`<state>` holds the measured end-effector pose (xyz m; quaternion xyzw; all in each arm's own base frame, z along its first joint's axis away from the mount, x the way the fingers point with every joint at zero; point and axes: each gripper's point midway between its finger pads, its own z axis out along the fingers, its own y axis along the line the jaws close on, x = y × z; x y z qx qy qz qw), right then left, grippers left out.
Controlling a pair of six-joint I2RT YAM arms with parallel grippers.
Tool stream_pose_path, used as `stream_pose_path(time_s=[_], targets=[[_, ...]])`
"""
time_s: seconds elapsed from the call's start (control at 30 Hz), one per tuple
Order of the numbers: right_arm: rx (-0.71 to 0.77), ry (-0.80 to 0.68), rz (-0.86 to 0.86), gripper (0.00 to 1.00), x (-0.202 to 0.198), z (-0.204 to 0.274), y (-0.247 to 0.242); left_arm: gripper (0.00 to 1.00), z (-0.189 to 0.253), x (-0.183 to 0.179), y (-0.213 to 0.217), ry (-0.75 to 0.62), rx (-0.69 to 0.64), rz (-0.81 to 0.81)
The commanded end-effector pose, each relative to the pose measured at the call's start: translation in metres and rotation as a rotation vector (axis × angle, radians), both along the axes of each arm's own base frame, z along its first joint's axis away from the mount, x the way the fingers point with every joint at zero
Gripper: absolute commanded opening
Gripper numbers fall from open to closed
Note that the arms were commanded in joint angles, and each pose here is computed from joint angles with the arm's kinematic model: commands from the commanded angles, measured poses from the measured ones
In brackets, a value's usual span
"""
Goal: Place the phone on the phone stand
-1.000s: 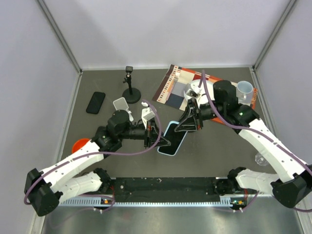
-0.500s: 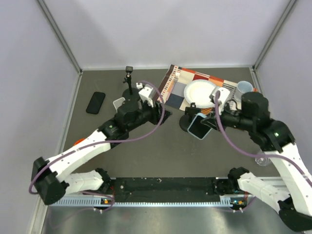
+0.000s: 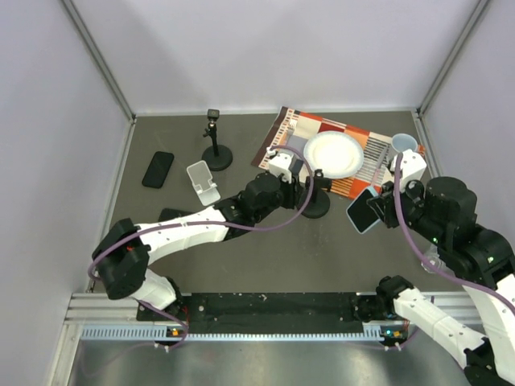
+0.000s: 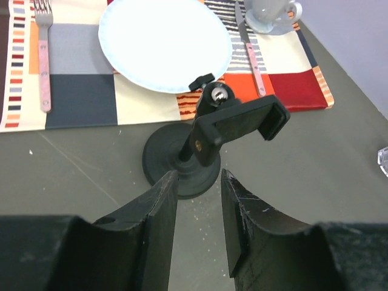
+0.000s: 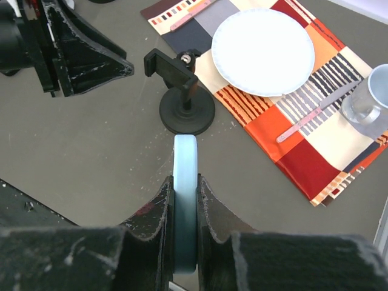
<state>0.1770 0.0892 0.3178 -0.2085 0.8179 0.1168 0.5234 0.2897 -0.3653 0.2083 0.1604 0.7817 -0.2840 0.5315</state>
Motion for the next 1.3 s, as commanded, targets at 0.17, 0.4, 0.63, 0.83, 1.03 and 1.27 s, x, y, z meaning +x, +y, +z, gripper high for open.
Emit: stream_pose_path(time_s=[0.17,0.4,0.63,0.83,1.03,1.27], targets=[[0.059,-0.159,0.12,0.0,-0.009,0.036,0.013,0.39,0.037,0.018,-0.027,-0.108,-0.075,0.012],[0.072,-0.195,0.178,0.0,-0.015,0.044,0.019,0.35,0.035,0.017,-0.035,-0.118,-0.056,-0.007],[0.079,-0.186,0.212,0.0,-0.017,0.042,0.026,0.33,0.026,0.018,-0.036,-0.12,-0.026,0.001],[0.068,-0.175,0.268,0.0,-0.016,0.037,0.034,0.29,0.024,0.023,-0.035,-0.122,-0.015,0.03],[0.049,-0.168,0.295,0.0,-0.014,0.031,0.038,0.28,0.025,0.026,-0.036,-0.126,-0.003,0.036],[0.046,-0.153,0.308,0.0,-0.005,0.028,0.045,0.05,0.024,0.027,-0.035,-0.162,0.053,0.02]])
